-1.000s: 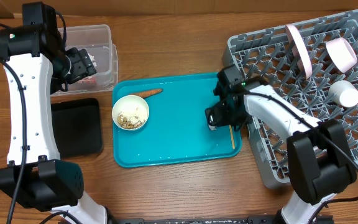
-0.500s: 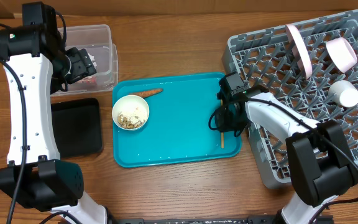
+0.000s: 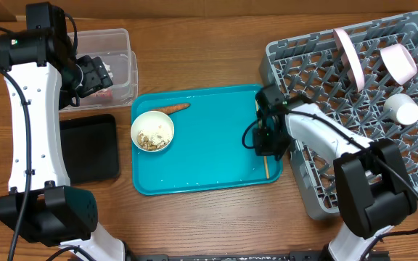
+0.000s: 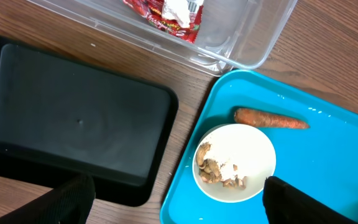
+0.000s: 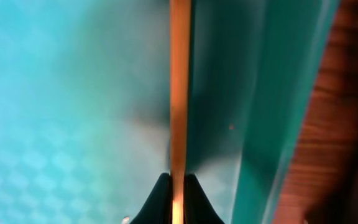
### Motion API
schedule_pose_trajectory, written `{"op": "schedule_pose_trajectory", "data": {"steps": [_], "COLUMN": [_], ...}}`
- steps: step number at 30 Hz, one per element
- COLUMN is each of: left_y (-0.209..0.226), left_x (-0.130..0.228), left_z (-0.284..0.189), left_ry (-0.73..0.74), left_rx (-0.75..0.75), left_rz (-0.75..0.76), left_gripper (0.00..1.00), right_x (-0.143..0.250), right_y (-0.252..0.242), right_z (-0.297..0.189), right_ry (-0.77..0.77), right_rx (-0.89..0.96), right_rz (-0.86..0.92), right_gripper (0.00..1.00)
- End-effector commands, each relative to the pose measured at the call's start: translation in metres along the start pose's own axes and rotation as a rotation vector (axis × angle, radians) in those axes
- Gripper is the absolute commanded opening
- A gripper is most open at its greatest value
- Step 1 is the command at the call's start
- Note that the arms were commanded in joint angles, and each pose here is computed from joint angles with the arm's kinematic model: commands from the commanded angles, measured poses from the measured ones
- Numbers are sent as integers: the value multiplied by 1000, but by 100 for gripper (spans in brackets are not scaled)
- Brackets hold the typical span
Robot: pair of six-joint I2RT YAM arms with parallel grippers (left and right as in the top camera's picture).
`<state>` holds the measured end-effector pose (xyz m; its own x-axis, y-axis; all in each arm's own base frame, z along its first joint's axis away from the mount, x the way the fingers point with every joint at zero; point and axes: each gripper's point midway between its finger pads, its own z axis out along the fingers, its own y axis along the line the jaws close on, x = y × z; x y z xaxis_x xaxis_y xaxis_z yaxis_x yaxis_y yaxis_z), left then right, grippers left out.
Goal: Sort waste into correct bins and load items into the dishwasher
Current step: 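Lift the second chopstick and place it in the rack slot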
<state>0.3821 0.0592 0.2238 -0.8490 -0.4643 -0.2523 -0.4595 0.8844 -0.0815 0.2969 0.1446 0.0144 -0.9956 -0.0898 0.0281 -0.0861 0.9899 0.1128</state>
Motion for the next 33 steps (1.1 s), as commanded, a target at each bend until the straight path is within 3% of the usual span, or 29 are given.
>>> {"op": "schedule_pose_trajectory", "data": {"steps": [1, 6, 11, 19, 24, 31, 33], "left_y": [-2, -2, -2, -3, -3, -3, -3], "left_x": [-2, -2, -2, -3, -3, -3, -3], "left_z": [-3, -3, -3, -3, -3, -3, -3], "left_ry": [-10, -9, -10, -17, -16, -16, -16], "left_rx": [12, 12, 12, 14, 14, 14, 14], "left_rz": [-6, -6, -6, -6, -6, -6, -6], "left_gripper": [88, 88, 89, 89, 89, 89, 89], "right_x": [-38, -66, -73, -48, -31, -20, -21], "right_y": [16, 20, -30, -90, -84, -88, -89], "right_z": [-49, -124, -165, -141, -107, -84, -86], "right_ry": [-134, -300, -392, -237, -161, -125, -130], "right_rx": [-32, -50, 104, 158, 74, 78, 84], "right_rz": [-10, -73, -127, -60, -152, -152, -132], "right_gripper": [4, 4, 4, 4, 4, 4, 9]}}
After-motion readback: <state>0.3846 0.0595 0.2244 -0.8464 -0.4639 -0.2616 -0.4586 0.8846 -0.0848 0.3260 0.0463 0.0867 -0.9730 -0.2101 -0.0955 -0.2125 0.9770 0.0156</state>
